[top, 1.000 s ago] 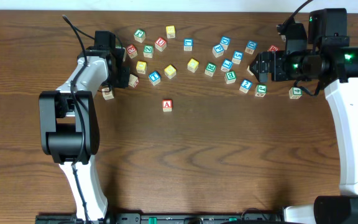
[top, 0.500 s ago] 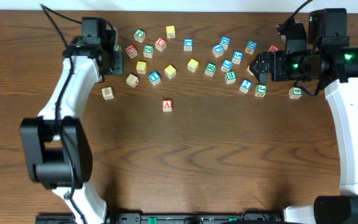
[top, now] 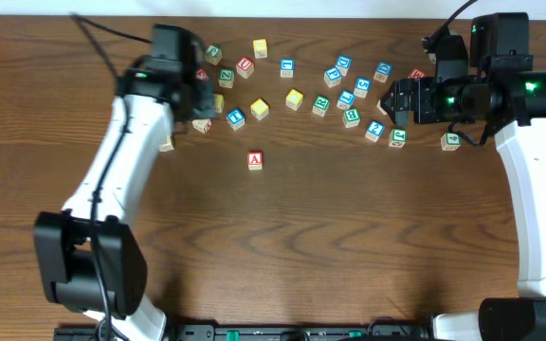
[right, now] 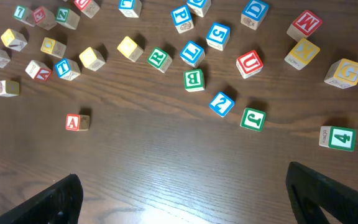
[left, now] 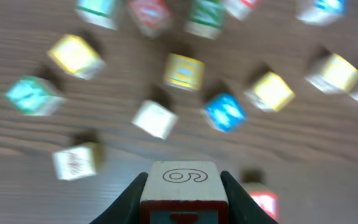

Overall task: Spell out AI2
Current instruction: 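Lift the I block and carry it toward the A block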

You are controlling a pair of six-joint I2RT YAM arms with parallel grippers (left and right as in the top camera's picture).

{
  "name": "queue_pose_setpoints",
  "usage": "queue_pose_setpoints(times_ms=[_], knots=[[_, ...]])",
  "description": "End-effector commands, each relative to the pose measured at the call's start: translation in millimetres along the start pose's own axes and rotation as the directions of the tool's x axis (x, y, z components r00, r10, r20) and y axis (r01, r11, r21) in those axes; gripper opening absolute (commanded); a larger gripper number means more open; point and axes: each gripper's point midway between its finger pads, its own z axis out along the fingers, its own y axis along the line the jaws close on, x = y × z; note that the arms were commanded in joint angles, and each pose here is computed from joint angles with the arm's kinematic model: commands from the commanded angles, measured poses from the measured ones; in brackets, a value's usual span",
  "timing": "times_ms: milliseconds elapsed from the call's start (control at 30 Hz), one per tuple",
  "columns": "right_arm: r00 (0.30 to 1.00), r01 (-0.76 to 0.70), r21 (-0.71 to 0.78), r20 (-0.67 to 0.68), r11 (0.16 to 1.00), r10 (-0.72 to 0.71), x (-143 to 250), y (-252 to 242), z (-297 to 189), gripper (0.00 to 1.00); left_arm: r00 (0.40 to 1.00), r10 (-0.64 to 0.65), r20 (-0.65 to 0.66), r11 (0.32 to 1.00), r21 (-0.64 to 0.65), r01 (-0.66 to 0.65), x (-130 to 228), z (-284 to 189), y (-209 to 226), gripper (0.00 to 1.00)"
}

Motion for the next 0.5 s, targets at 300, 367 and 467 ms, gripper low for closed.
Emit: queue_pose_setpoints(times_ms=[300,367,467], knots=[[1.0,0.02,-0.002,0.006,1.0,-0.02,-2.1,3.3,-2.3,0.99,0.987,0.11,-0.114,0.991,0.085,-0.101,57.4,15.6,-100.5,0.26],[1.0,0.019,-0.002,0.006,1.0,-0.019,-2.1,3.2,-2.3,0.99,0.98,0.144,-0.14,0.987,0.092,-0.131,69.3,23.6,-112.5,0.26],[1.0,0.019,-0.002,0.004,1.0,-0.019,-1.8,3.3,-2.3,0.99,0.97,0.16,-0.181,0.985,0.092,-0.146,85.6,37.4,-125.3,0.26]])
